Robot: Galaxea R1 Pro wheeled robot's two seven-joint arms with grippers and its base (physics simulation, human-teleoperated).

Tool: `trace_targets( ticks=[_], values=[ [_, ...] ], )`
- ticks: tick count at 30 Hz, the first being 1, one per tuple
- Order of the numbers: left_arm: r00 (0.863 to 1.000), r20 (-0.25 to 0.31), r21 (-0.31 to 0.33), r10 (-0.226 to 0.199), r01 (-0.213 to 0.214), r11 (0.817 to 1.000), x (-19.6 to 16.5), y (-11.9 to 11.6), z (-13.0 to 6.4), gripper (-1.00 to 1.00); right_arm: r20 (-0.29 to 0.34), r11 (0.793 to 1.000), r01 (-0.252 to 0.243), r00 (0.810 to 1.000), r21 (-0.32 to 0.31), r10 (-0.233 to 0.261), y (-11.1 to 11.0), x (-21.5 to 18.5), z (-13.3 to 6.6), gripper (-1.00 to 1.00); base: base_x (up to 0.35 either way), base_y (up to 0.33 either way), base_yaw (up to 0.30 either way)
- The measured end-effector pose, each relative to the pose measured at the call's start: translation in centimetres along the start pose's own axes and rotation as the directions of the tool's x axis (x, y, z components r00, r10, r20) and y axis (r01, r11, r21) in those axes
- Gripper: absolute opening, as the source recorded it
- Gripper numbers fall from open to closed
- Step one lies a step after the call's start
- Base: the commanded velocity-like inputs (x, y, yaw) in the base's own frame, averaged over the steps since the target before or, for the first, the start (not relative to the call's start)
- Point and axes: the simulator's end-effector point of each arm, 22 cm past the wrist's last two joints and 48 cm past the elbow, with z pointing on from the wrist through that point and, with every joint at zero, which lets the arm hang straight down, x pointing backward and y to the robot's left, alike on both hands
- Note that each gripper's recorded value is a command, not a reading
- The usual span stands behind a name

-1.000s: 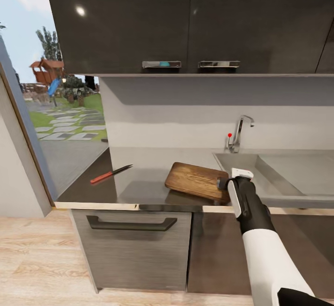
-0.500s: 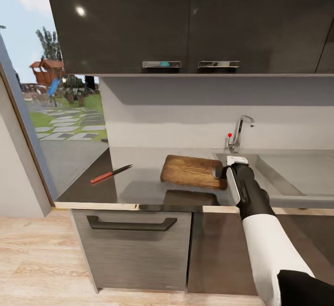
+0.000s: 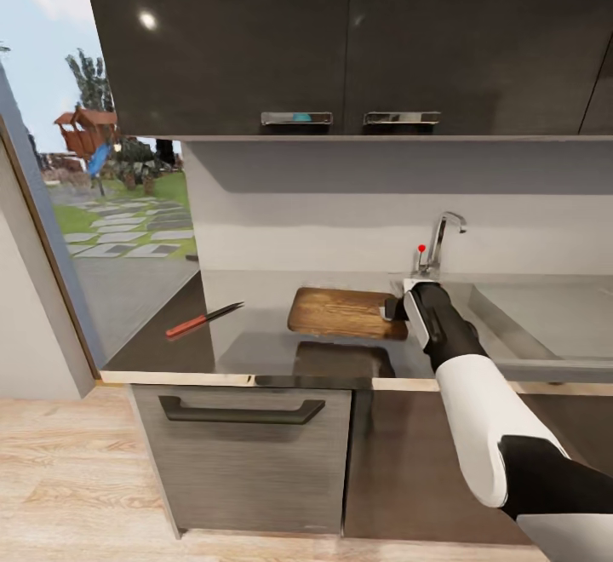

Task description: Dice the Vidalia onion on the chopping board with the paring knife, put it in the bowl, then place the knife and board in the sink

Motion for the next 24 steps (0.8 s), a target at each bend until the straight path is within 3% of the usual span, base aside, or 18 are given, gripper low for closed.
trace_targets(
  ticks=[2, 7, 24],
  values=[
    [1.0, 0.0, 0.0, 0.0, 0.0, 1.0, 0.0, 0.0, 0.0, 1.0, -0.01, 1.0, 0.003, 1.0, -0.002, -0.003, 0.1, 0.4, 0.2, -1.0, 0.0, 0.0, 0.0],
    [1.0, 0.0, 0.001, 0.0, 0.0, 1.0, 0.0, 0.0, 0.0, 1.0, -0.011, 0.996, 0.02, 1.0, -0.083, -0.021, 2.1, 0.5, 0.2, -1.0, 0.0, 0.0, 0.0],
    [1.0, 0.0, -0.001, -0.001, 0.001, 1.0, 0.0, 0.0, 0.0, 1.0, -0.009, 0.988, 0.047, 0.999, -0.149, -0.049, 3.0, 0.5, 0.1, -1.0, 0.017, -0.011, 0.0]
  ],
)
